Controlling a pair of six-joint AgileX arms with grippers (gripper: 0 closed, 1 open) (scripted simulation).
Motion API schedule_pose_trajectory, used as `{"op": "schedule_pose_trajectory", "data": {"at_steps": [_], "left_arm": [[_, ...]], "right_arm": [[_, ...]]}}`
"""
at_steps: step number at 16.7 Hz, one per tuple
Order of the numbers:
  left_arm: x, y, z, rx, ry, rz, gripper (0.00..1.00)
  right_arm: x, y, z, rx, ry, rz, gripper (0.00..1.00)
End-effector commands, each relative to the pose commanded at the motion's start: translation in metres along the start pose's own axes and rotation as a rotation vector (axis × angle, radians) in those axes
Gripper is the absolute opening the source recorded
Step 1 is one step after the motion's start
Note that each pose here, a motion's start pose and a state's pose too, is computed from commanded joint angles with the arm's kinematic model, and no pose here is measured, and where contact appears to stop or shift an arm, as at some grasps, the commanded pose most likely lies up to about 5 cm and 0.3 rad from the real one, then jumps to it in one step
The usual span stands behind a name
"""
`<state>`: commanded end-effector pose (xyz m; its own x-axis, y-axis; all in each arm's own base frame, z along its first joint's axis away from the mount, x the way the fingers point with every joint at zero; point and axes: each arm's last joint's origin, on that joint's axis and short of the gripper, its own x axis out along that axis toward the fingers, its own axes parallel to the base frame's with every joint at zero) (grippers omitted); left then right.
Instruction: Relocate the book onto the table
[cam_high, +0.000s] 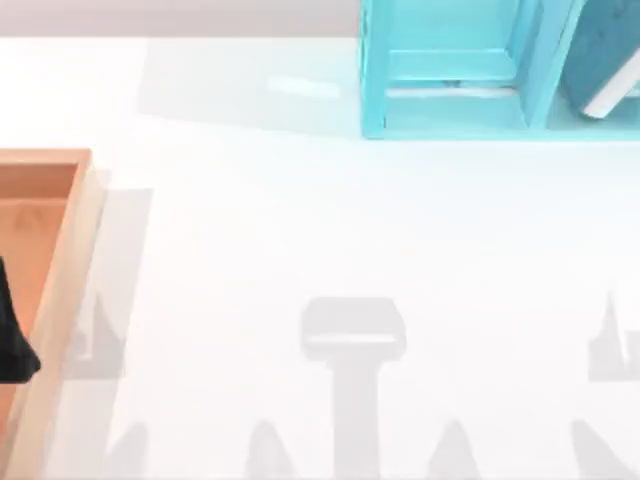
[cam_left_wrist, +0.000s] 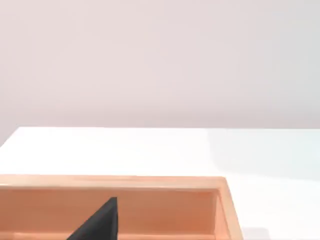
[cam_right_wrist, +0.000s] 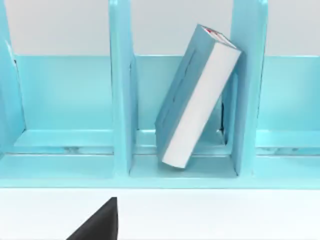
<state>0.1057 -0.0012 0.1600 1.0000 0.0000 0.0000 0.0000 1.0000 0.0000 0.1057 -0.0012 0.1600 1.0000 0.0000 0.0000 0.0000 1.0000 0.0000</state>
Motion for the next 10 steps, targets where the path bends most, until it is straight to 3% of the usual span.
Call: {"op": "schedule_pose_trajectory", "data": {"at_steps": [4,10], "left_arm": [[0.0,0.0,0.0,0.0,0.0,0.0,1.0],[0.0,0.0,0.0,0.0,0.0,0.0,1.0]], "right_arm": [[0.001,0.0,0.008,0.008,-0.02,0.003,1.0],[0.025,-0.001,0.059,0.073,-0.089,0.014,1.0]]}}
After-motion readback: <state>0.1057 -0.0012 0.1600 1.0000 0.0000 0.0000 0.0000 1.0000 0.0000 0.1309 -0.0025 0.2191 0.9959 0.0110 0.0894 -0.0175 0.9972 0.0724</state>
